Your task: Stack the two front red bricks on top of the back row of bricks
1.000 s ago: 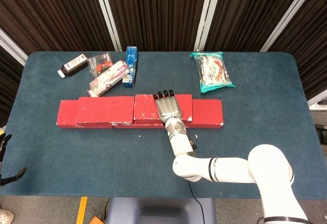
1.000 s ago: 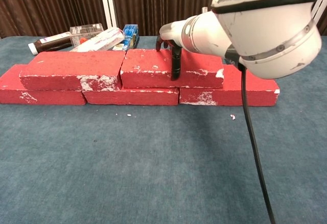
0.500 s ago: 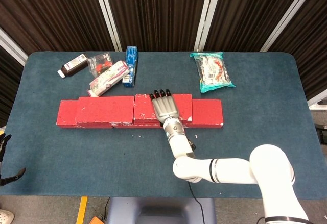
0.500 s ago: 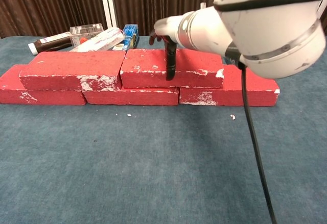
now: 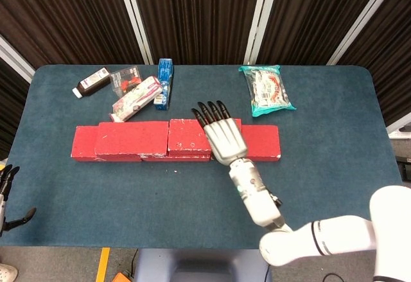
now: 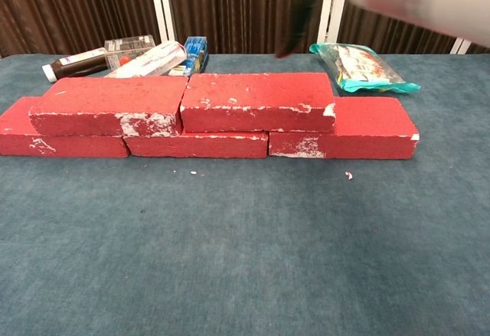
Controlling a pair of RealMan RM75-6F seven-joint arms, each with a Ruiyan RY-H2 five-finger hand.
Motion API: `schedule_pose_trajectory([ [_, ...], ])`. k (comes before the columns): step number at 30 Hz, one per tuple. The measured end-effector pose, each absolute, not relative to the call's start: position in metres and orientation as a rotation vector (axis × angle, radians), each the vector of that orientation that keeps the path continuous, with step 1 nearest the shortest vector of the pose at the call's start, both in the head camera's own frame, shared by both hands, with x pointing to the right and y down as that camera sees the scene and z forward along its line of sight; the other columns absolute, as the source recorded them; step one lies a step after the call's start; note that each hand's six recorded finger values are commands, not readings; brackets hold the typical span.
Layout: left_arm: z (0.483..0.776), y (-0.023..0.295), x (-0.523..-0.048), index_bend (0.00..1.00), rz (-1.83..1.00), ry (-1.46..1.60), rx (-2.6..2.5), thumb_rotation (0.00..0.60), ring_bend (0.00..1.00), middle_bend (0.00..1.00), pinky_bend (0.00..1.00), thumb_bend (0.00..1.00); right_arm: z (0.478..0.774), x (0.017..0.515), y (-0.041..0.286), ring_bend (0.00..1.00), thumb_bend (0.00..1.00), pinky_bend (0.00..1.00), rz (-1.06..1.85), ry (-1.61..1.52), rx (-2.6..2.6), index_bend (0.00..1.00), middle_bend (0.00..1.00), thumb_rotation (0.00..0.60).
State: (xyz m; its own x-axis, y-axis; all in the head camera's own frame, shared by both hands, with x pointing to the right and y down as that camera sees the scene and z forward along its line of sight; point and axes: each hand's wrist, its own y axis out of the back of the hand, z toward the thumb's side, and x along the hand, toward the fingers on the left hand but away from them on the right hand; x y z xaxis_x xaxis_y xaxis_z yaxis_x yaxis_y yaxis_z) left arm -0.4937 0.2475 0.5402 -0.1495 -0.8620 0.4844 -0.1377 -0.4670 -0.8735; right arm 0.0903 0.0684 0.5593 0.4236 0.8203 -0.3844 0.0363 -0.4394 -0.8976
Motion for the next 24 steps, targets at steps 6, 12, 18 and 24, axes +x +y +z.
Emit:
schedule_pose_trajectory([
  [6, 0.543, 0.246, -0.494, 0.00, -1.674, 1.142, -1.557, 0.600, 0.00, 0.00, 0.02, 0.22, 0.547, 0.168, 0.126, 0.02, 0.21, 0.00, 1.003, -0.771, -1.752, 0.21, 0.14, 0.600],
  [12, 0.544, 0.245, -0.496, 0.00, -1.668, 1.139, -1.559, 0.600, 0.00, 0.00, 0.02, 0.22, 0.554, 0.273, 0.187, 0.02, 0.23, 0.00, 1.032, -0.944, -1.755, 0.22, 0.14, 0.600],
  [18, 0.545, 0.244, -0.490, 0.00, -1.642, 1.127, -1.575, 0.600, 0.00, 0.00, 0.02, 0.22, 0.570, 0.360, 0.209, 0.02, 0.24, 0.00, 1.172, -1.032, -1.628, 0.22, 0.14, 0.600],
  [24, 0.545, 0.244, -0.492, 0.00, -1.642, 1.123, -1.567, 0.600, 0.00, 0.00, 0.01, 0.22, 0.580, 0.396, 0.213, 0.02, 0.24, 0.00, 1.290, -1.129, -1.508, 0.17, 0.11, 0.600],
])
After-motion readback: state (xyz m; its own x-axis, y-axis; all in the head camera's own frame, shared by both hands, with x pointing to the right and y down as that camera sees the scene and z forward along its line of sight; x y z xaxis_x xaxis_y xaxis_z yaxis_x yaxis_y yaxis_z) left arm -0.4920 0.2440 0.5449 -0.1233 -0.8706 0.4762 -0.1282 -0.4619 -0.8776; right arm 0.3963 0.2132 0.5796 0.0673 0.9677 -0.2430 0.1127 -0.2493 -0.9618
